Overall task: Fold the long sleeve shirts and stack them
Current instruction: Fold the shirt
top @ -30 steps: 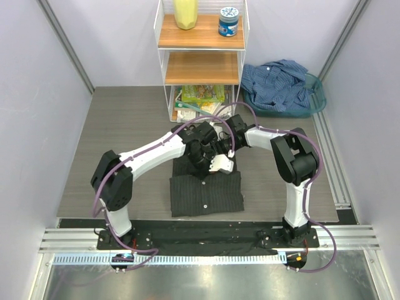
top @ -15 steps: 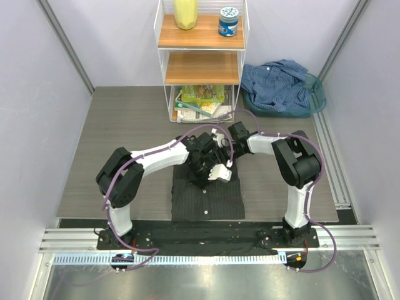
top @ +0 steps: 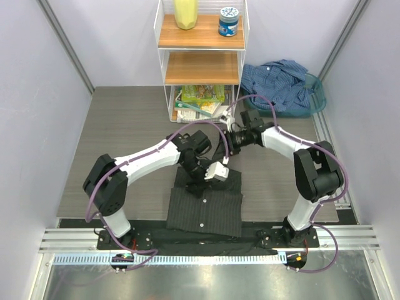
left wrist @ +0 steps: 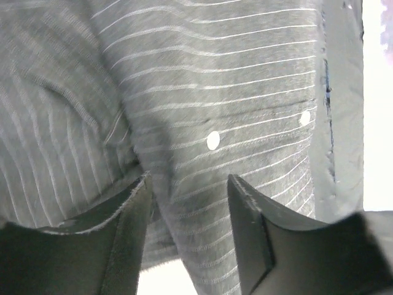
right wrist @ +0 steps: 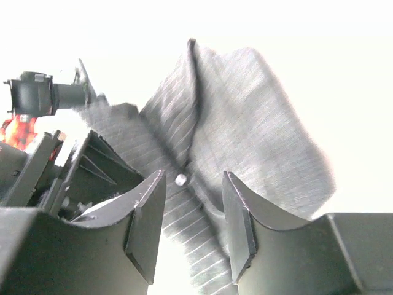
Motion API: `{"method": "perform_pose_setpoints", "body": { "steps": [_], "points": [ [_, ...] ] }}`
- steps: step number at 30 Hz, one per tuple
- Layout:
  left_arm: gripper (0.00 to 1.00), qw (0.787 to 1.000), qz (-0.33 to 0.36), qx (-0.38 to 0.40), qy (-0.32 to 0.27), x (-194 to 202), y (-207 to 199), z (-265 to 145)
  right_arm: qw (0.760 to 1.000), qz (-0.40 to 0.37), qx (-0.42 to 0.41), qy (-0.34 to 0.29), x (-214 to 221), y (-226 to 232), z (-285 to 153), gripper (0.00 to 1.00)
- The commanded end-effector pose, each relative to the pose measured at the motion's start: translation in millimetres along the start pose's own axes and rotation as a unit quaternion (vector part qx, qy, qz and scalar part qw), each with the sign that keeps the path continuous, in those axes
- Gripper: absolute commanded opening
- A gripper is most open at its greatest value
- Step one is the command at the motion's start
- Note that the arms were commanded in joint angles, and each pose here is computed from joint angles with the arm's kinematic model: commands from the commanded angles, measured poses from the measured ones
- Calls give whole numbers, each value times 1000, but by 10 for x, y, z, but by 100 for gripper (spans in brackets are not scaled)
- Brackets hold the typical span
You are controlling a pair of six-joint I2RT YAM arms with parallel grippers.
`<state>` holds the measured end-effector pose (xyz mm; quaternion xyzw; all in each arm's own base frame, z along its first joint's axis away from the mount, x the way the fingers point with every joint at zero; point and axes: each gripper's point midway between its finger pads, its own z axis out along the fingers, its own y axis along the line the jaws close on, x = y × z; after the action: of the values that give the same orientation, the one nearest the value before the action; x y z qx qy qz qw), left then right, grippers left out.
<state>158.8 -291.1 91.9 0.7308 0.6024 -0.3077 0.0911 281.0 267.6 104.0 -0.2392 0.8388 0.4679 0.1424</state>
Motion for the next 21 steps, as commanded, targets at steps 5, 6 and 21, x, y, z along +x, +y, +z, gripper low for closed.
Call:
{"method": "perform_pose_setpoints", "body": {
  "steps": [5,6,21],
  "points": [
    [60,994,-90,-58,-31,0,171,-165,999,-26,31,-1,-416,-383,109,47],
    [60,993,-96,-61,-37,-19,203,-172,999,-24,28,3,-411,-400,138,47],
    [47,990,-135,-5,-43,24,253,130,998,-25,4,63,-27,-566,516,48]
  ]
}}
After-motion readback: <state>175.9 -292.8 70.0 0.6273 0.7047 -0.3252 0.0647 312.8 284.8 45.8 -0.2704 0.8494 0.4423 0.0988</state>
